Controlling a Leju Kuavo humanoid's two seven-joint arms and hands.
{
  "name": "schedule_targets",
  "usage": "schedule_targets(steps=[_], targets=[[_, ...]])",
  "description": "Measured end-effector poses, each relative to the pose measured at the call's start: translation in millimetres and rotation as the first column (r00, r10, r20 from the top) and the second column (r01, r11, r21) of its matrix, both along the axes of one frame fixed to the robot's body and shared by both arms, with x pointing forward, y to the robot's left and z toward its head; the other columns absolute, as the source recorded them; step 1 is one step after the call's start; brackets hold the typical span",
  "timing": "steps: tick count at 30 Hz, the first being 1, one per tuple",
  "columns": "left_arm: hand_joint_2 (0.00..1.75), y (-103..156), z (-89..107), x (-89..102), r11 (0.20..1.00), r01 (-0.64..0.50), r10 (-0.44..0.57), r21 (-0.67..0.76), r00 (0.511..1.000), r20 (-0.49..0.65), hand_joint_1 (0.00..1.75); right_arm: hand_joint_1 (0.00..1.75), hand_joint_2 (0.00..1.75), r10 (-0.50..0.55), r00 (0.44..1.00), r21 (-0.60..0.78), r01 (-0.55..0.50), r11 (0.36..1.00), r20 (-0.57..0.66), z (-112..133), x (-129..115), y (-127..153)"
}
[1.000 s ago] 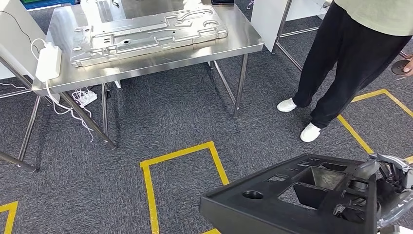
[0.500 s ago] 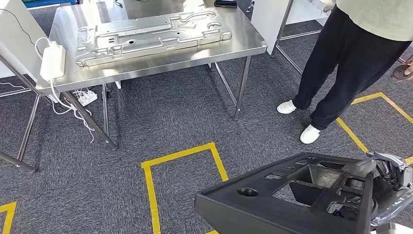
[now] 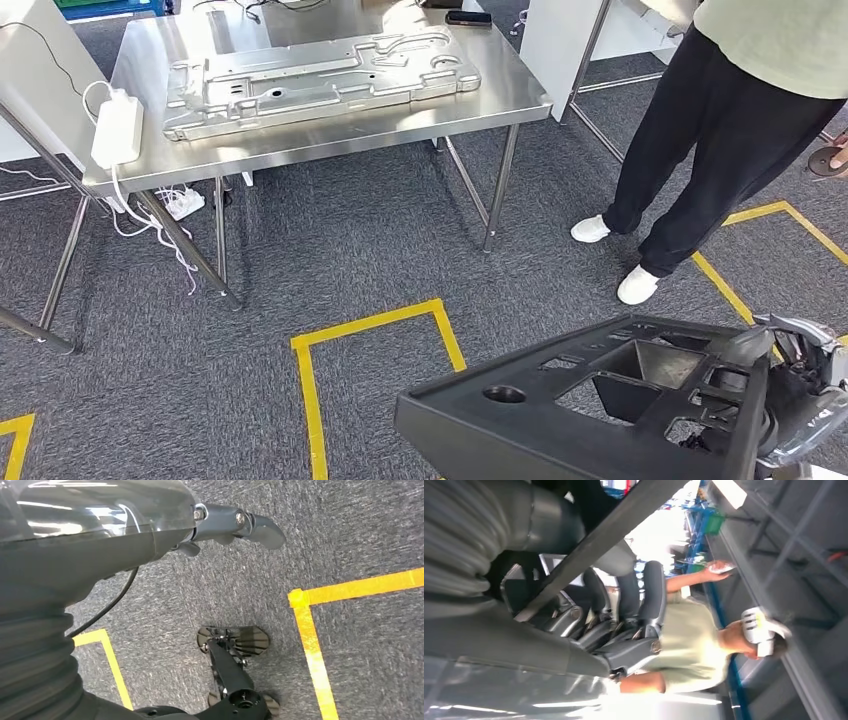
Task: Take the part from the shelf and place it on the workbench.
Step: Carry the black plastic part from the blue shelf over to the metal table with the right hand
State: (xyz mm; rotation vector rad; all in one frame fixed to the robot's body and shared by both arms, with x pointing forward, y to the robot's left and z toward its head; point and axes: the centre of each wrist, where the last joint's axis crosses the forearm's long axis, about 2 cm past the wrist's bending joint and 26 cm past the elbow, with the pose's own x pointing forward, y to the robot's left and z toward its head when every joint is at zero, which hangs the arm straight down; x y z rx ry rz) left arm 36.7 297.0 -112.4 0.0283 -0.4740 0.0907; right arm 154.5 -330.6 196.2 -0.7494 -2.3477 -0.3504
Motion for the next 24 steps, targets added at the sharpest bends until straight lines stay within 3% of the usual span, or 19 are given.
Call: schedule_targets(steps=[24], targets=[[1.75,-1.4,-0.3,-2.8,1.0,0.001,-0.001,-0.002,1.0,-0.008,0.0,1.75,1.75,-0.005,1.0,-0.019,0.005,1.0,-0.001,-0.7,-2.3,-1.2]])
